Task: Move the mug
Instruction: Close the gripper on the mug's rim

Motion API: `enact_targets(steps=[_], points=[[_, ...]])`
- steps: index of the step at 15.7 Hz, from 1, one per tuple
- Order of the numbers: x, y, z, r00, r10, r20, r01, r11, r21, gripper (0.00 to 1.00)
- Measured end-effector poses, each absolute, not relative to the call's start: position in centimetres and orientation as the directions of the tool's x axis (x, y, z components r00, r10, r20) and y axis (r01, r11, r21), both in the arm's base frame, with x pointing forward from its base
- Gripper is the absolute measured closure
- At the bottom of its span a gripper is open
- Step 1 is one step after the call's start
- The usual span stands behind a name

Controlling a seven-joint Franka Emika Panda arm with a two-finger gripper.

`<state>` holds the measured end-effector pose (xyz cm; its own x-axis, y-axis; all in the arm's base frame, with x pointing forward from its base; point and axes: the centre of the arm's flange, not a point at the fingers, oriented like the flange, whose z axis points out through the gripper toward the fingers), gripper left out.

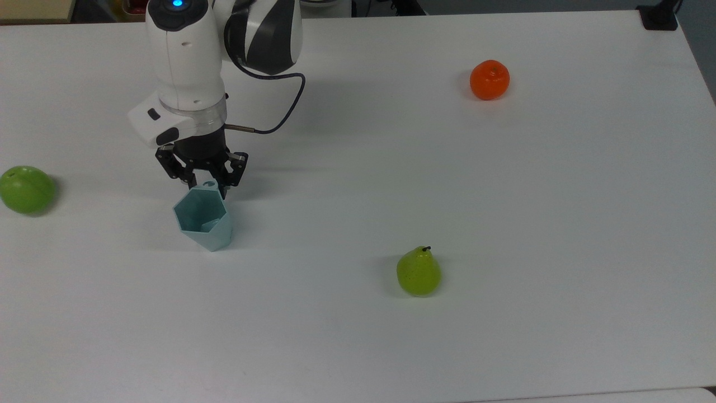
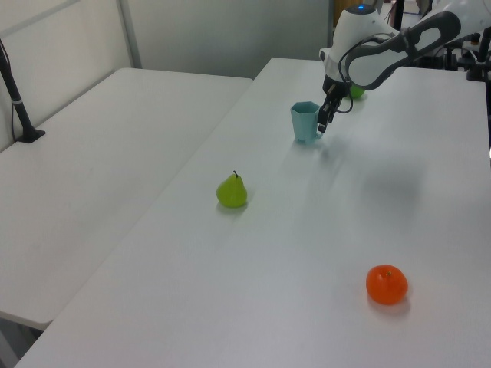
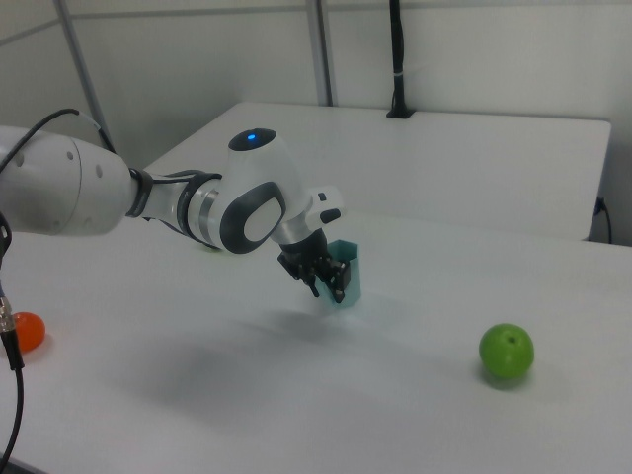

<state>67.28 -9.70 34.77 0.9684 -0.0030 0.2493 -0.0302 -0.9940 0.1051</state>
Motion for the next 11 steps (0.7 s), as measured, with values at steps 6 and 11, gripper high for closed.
enact_targets(steps=[6,11], points=[[67.40,-9.60,34.95,0.967,-0.001,0.256,-0.029,-0.994,0.106,0.76],[67.44,-9.59,35.14,0.966,-0.001,0.260,-0.029,-0.994,0.106,0.76]])
